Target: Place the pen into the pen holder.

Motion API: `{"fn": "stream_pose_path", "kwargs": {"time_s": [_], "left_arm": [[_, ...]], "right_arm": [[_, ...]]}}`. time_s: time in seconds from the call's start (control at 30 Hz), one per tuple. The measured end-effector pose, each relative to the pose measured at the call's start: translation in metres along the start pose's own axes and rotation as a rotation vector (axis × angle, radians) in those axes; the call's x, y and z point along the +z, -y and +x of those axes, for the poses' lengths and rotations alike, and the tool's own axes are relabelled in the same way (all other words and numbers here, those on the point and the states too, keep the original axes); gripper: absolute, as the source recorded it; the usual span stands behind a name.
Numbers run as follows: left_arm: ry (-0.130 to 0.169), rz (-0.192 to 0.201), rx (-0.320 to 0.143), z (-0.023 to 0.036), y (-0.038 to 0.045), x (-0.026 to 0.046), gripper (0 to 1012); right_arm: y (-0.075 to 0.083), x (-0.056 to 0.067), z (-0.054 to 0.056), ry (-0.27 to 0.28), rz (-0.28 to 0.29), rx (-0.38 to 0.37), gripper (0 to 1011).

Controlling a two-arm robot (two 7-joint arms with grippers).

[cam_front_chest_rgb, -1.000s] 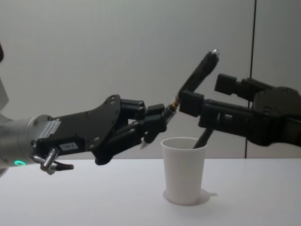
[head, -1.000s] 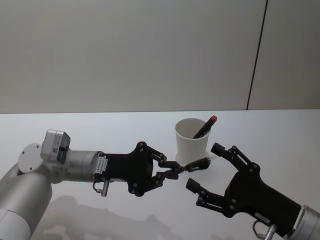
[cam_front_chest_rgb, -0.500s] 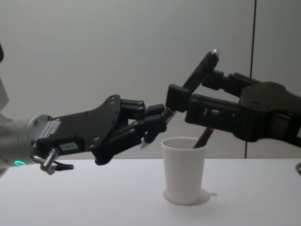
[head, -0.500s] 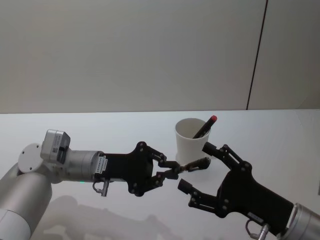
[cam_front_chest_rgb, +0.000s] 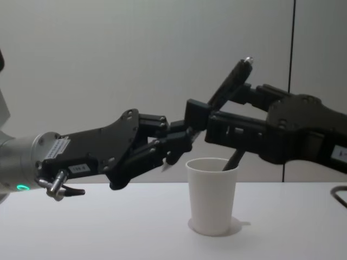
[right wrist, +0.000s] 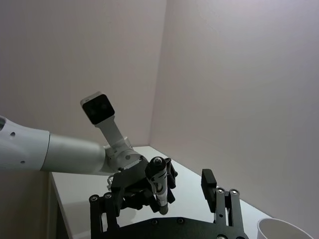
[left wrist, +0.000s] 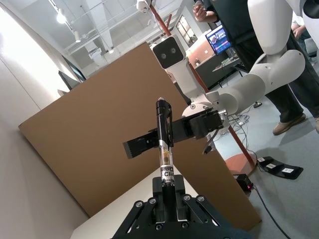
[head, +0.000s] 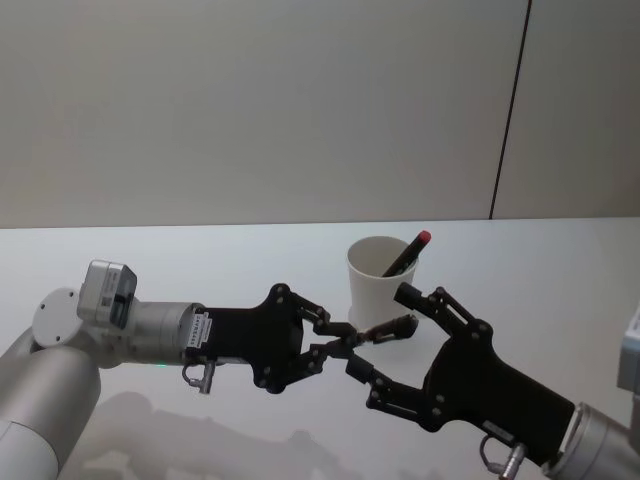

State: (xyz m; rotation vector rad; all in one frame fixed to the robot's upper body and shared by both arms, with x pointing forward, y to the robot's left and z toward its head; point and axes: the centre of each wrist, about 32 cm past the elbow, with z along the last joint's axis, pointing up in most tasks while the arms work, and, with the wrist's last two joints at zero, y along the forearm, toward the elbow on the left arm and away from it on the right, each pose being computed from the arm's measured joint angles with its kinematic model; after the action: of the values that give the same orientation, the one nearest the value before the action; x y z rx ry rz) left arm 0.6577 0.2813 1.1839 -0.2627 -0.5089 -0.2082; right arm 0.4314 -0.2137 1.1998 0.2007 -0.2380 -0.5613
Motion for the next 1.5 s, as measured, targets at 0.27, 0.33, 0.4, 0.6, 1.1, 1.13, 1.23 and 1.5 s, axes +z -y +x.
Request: {"fn": "stream_pose_path", "kwargs": {"time_s": [0.27,0.33,0.4,0.6,1.1,1.13,1.23,1.5], "left_arm": [[0.000,0.000,0.000,0.0000,0.0000,0.0000,138],[0.000,0.000,0.000,0.0000,0.0000,0.0000,138],[0.000,0.000,0.000,0.0000,0.0000,0.0000,138],[0.000,0.000,0.000,0.0000,0.0000,0.0000,138],[0.001,-0.002,0.003,0.0000,0.0000,0.0000,138],[0.001,-0.002,0.003,0.0000,0.0001,0.0000,138],[0.001,-0.002,0.003,0.0000,0.0000,0.0000,138],[0.000,-0.001,0.002,0.0001,0.0000,0.0000,138]], "right_arm": [[-0.0003,0.0005,-0.0005,0.010,-0.007,-0.008,815],[-0.0003,0.0007,-0.0006,0.012,-0.007,-0.009,745],[-0.0004,0.0010,-0.0006,0.014,-0.007,-0.011,685],[-0.0002,0.0017,-0.0010,0.018,-0.005,-0.014,485],[-0.0001,0.0026,-0.0020,0.023,0.002,-0.021,153],[-0.0001,0.0026,-0.0020,0.023,0.002,-0.021,153],[0.0001,0.0027,-0.0022,0.024,0.004,-0.023,153],[0.0004,0.0030,-0.0026,0.026,0.009,-0.028,151]]}}
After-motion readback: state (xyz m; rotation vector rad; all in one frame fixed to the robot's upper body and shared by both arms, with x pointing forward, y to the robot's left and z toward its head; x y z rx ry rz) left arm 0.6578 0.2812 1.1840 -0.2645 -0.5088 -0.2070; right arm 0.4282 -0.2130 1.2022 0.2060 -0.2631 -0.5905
